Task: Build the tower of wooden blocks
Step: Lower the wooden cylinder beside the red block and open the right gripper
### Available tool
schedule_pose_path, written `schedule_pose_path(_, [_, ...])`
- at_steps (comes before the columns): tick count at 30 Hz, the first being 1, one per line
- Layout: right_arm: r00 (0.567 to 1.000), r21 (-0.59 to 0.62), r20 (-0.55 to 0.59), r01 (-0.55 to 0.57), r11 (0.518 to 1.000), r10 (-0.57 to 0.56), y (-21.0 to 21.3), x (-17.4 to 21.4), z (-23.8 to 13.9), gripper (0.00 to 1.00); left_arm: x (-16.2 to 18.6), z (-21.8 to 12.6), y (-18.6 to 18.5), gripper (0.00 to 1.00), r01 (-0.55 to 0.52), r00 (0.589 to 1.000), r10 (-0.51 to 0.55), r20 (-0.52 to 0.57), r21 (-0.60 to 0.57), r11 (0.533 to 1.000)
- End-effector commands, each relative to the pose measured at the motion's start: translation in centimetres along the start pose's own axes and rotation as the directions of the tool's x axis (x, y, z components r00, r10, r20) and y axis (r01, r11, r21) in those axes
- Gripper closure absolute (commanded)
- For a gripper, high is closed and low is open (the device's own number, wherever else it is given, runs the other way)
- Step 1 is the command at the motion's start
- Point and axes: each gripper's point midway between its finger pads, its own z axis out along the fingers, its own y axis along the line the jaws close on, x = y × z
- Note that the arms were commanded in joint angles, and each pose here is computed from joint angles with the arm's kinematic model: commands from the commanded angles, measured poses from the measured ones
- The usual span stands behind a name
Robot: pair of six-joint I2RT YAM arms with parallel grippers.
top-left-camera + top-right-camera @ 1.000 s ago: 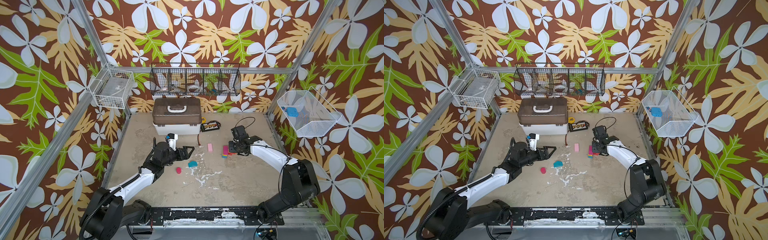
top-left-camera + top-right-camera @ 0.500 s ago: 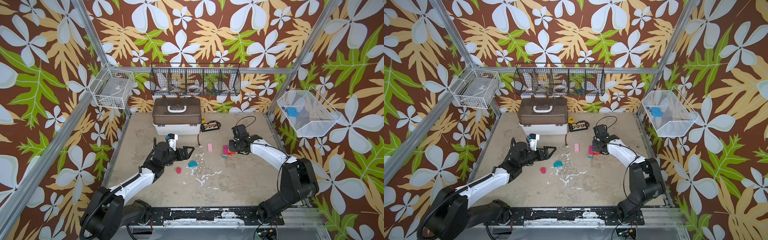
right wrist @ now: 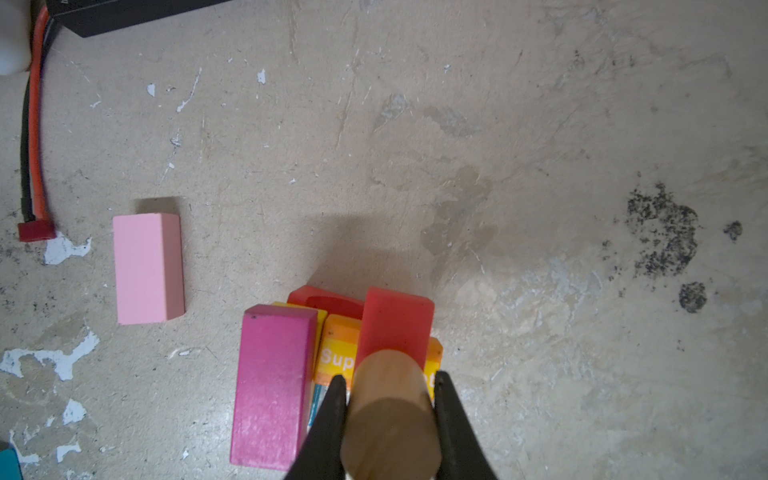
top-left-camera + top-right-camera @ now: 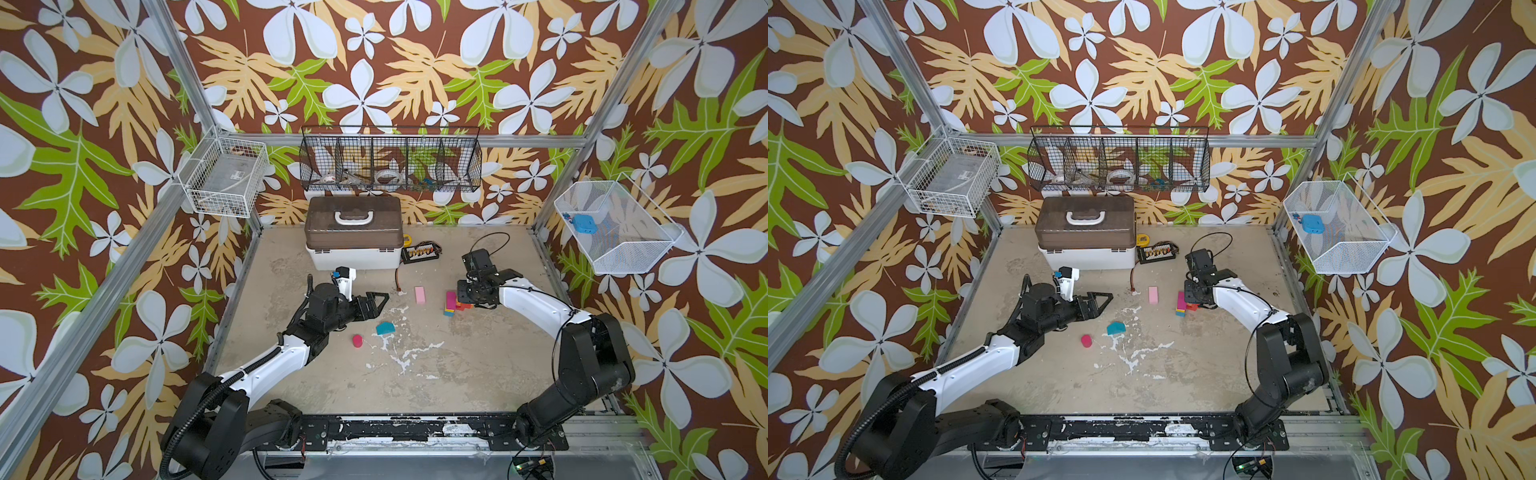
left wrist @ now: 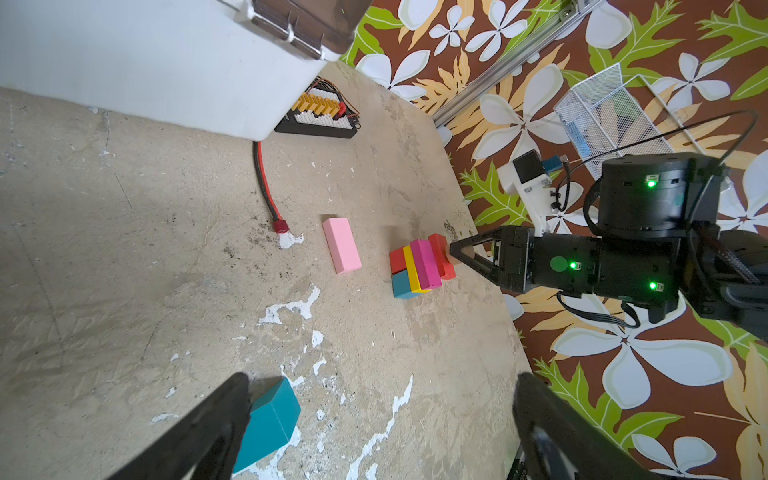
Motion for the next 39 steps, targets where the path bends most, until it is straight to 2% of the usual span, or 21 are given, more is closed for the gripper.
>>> schedule_pose_path(1, [1.0,0.002,0.0,0.003,1.0,-0.003,0.05,-0.13,0.06,0.85,-0.28,0.05,-0.12,0.0,-0.009,1.0,0.009,0.007,-0.001,1.0])
schedule_pose_path(14, [1.0,0.005,-0.007,0.004,1.0,-0.004,-0.01,-0.03,0.25,0.79,-0.19,0.13,-0.01,0.0,-0.006,1.0,0.006,0.003,-0.003,1.0])
schedule_pose_path(17, [1.0,0.004,-0.007,0.005,1.0,-0.005,0.02,-0.03,0.22,0.73,-0.18,0.13,0.01,0.0,-0.007,1.0,0.007,0.003,-0.004,1.0])
schedule_pose_path(22, [1.0,0.004,-0.008,0.006,1.0,-0.006,0.02,-0.01,0.23,0.72,-0.21,0.16,-0.02,0.0,-0.005,1.0,0.005,0.003,-0.003,1.0])
schedule_pose_path(24, [1.0,0.004,-0.008,0.006,1.0,-0.006,0.03,0.03,0.23,0.69,-0.22,0.14,-0.04,0.0,-0.006,1.0,0.006,0.003,-0.002,1.0])
schedule_pose_path(36, [1.0,0.01,-0.012,0.007,1.0,-0.007,-0.11,0.16,0.3,0.67,-0.18,0.18,0.0,0.0,-0.006,1.0,0.006,0.001,-0.003,1.0])
schedule_pose_path(37, [1.0,0.011,-0.014,0.007,1.0,-0.007,-0.12,0.25,0.33,0.61,-0.16,0.19,0.01,0.0,-0.005,1.0,0.005,0.001,-0.003,1.0])
schedule_pose_path(39, [1.0,0.009,-0.013,0.008,1.0,-0.008,-0.12,0.27,0.31,0.58,-0.18,0.19,-0.01,0.0,-0.006,1.0,0.006,0.001,-0.003,1.0])
